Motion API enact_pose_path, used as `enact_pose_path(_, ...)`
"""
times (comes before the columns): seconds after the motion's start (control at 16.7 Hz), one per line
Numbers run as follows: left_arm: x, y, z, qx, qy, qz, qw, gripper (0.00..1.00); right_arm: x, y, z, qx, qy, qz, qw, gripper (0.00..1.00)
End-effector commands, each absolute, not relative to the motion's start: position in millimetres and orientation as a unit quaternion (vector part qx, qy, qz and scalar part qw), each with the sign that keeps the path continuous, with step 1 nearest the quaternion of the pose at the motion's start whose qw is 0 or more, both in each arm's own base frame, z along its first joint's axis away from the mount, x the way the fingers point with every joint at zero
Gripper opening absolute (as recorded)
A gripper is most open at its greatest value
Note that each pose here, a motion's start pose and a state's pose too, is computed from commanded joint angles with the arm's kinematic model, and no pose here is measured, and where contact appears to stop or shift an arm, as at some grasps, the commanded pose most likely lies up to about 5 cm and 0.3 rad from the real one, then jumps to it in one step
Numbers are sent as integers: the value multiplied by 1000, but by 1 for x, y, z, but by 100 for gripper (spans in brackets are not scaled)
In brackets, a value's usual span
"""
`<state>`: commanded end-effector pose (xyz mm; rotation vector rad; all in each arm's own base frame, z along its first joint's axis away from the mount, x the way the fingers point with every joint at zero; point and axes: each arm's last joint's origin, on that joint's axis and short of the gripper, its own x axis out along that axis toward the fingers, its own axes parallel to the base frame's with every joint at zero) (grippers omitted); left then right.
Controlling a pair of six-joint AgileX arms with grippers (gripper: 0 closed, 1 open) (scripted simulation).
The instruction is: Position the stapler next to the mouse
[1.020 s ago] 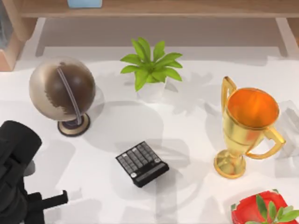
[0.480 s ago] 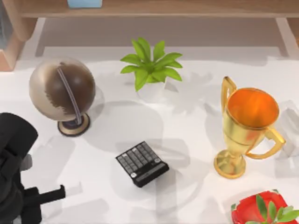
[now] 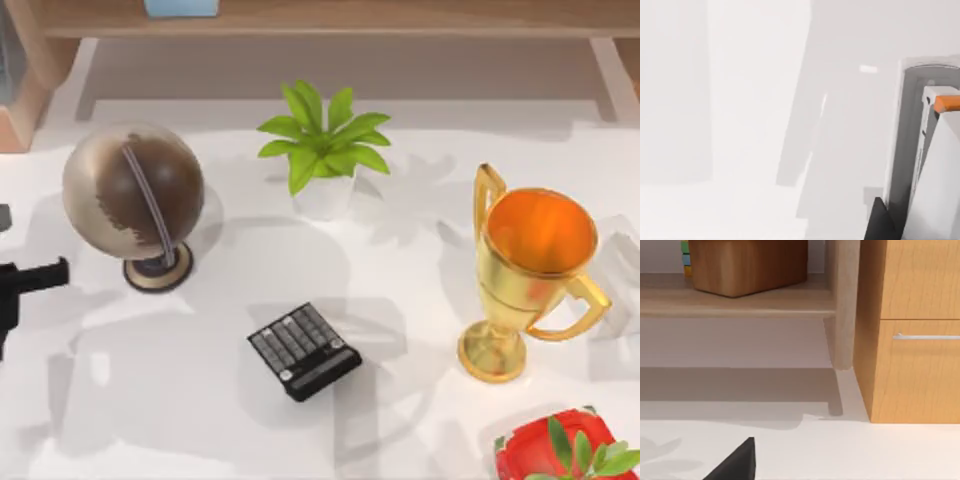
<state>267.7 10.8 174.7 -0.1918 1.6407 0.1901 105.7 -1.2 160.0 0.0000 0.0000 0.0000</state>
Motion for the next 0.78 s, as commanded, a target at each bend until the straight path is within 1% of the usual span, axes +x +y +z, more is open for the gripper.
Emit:
enact_pose_path(0.18, 322, 67, 179, -69, 731, 62, 676, 0, 106, -1, 160, 0, 0, 0, 1000, 100)
enact_pose_path(0.36, 363, 120, 176, -44, 728, 37, 683, 0, 106, -1, 160, 0, 0, 0, 1000, 100)
enact_pose_path(0.54, 389, 156, 170, -15, 720, 15, 693, 0, 106, -1, 160, 0, 0, 0, 1000, 100)
enact_pose_path(0.78, 404, 175, 165, 8, 713, -4, 701, 0, 106, -1, 160, 0, 0, 0, 1000, 100)
